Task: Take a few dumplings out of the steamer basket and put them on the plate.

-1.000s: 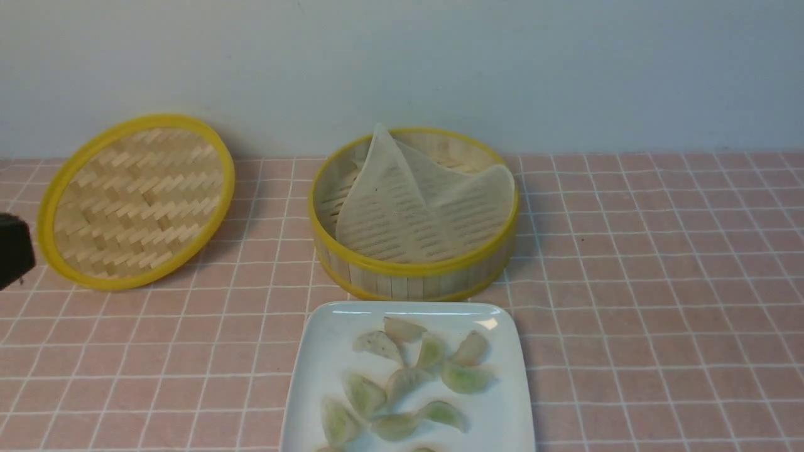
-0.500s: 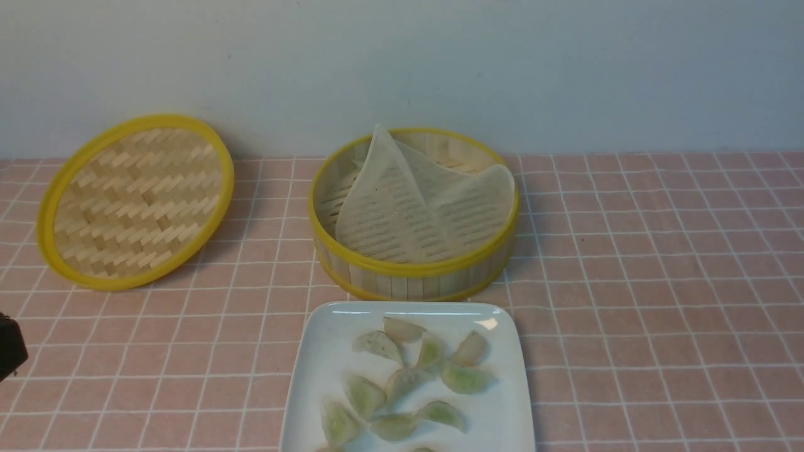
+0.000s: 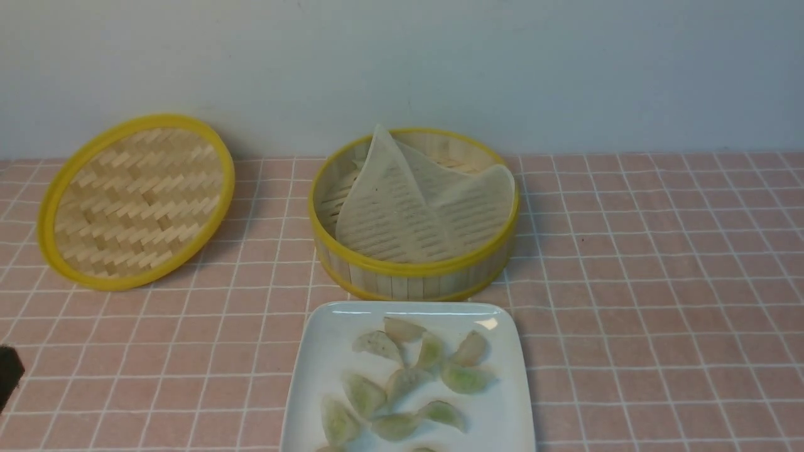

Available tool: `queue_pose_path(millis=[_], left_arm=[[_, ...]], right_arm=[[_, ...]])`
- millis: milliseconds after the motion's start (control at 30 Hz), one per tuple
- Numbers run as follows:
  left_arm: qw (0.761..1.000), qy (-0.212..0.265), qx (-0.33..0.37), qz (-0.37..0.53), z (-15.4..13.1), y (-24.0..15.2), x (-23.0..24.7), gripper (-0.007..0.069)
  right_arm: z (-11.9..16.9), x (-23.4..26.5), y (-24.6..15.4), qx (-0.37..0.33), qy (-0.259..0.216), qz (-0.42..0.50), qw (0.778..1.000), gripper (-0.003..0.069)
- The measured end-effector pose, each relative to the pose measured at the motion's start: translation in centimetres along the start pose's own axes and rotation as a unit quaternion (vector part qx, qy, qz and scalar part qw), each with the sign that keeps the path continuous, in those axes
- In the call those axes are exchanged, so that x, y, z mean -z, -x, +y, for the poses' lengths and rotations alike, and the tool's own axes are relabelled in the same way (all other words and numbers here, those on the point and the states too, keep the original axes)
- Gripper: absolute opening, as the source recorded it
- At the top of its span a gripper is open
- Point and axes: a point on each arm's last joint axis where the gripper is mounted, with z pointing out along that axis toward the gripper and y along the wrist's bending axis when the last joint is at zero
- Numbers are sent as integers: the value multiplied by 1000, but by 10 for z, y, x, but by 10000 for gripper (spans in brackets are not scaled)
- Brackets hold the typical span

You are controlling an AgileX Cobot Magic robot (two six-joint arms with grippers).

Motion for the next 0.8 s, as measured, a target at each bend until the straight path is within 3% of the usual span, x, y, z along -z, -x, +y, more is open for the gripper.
queue_pose_path(millis=[100, 267, 800], left_arm=[[999, 42, -1, 31, 7, -45, -6, -6], [995, 53, 1, 82, 10, -86, -12, -6], [995, 52, 0, 89, 10, -87, -12, -6]], right_arm=[[0, 0, 0, 0, 0, 0, 1000, -15], [0, 0, 0, 0, 0, 0, 1000, -15], [0, 0, 0, 0, 0, 0, 1000, -15]])
